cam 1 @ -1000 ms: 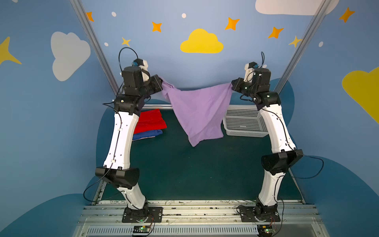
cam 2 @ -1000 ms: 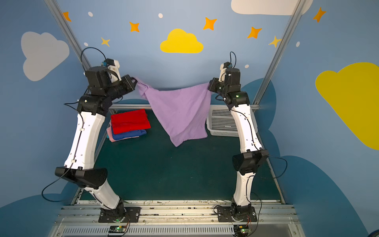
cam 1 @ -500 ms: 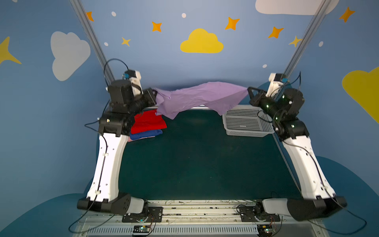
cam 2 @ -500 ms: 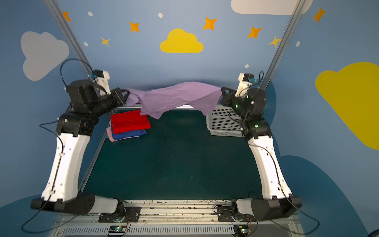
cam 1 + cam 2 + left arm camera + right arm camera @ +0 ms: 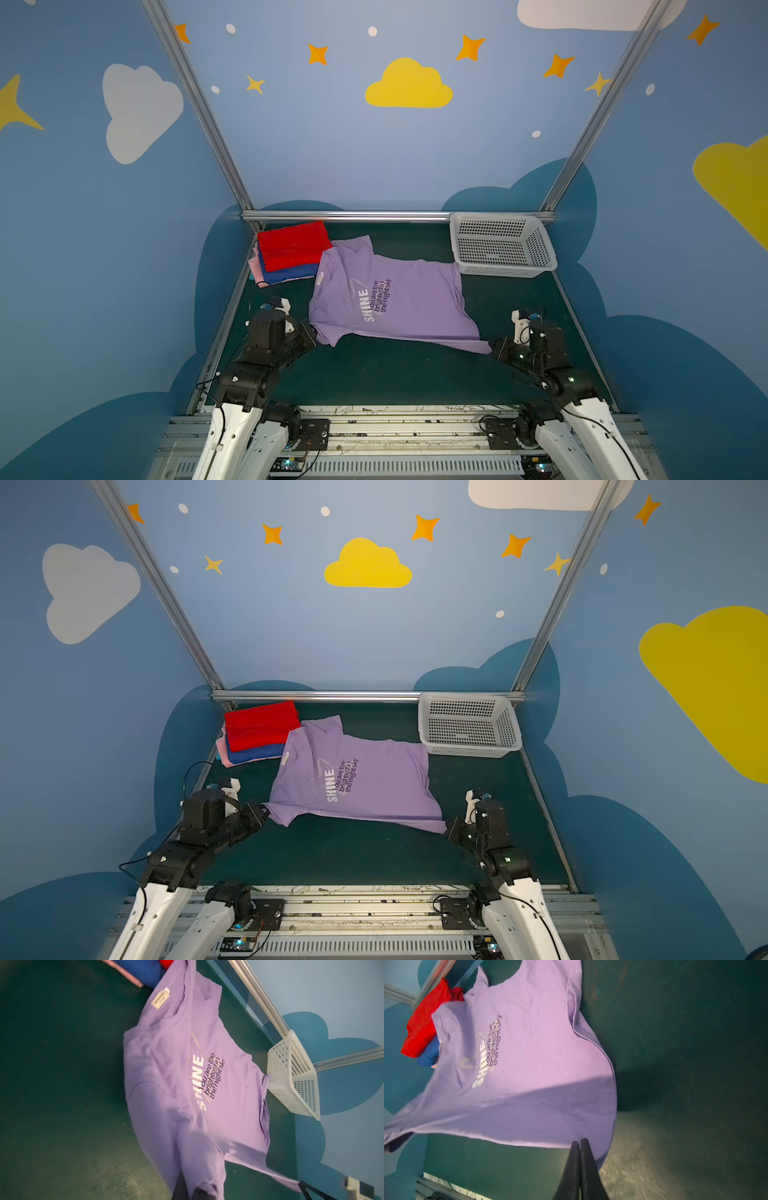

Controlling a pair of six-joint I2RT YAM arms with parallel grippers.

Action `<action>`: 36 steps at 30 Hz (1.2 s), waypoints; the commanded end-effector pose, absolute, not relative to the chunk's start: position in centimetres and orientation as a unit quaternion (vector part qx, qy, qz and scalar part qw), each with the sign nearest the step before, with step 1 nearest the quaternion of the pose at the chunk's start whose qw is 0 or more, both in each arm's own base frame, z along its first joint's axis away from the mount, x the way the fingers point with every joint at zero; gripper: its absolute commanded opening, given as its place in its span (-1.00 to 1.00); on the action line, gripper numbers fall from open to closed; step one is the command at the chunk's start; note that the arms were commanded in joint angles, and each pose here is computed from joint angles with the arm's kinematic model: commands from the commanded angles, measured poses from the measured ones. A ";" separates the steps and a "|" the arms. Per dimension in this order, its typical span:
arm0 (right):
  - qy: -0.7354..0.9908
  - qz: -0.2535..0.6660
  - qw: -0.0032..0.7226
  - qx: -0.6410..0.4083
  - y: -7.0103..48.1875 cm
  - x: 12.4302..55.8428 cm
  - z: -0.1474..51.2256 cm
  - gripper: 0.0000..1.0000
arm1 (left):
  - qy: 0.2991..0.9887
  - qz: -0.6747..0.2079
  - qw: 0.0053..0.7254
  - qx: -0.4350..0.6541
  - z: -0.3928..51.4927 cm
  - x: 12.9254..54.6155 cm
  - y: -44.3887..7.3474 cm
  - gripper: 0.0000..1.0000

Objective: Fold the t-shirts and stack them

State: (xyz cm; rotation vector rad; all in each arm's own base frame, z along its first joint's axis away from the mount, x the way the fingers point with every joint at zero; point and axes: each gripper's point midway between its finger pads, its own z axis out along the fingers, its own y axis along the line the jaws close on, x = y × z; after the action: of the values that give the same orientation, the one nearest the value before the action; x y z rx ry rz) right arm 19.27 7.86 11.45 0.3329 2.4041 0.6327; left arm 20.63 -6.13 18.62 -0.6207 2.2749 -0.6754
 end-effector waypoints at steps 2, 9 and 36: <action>0.913 0.227 0.259 0.218 6.6 16.8 8.4 -1.00 | 0.861 -0.276 0.278 -0.325 15.6 18.4 -6.1 -0.92; 0.911 0.193 0.262 0.252 4.9 15.1 7.1 -1.00 | 0.838 -0.275 0.222 -0.415 10.3 14.4 -5.4 -0.92; 0.951 0.109 0.281 0.075 9.3 26.5 11.7 -0.18 | 0.892 -0.097 0.272 -0.349 13.3 27.7 -4.3 0.12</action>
State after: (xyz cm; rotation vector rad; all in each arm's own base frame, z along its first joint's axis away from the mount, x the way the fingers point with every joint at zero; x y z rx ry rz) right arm 23.77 8.28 11.22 0.3064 2.5976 0.3276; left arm 25.48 -4.90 12.34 -1.0047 2.4530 -0.3241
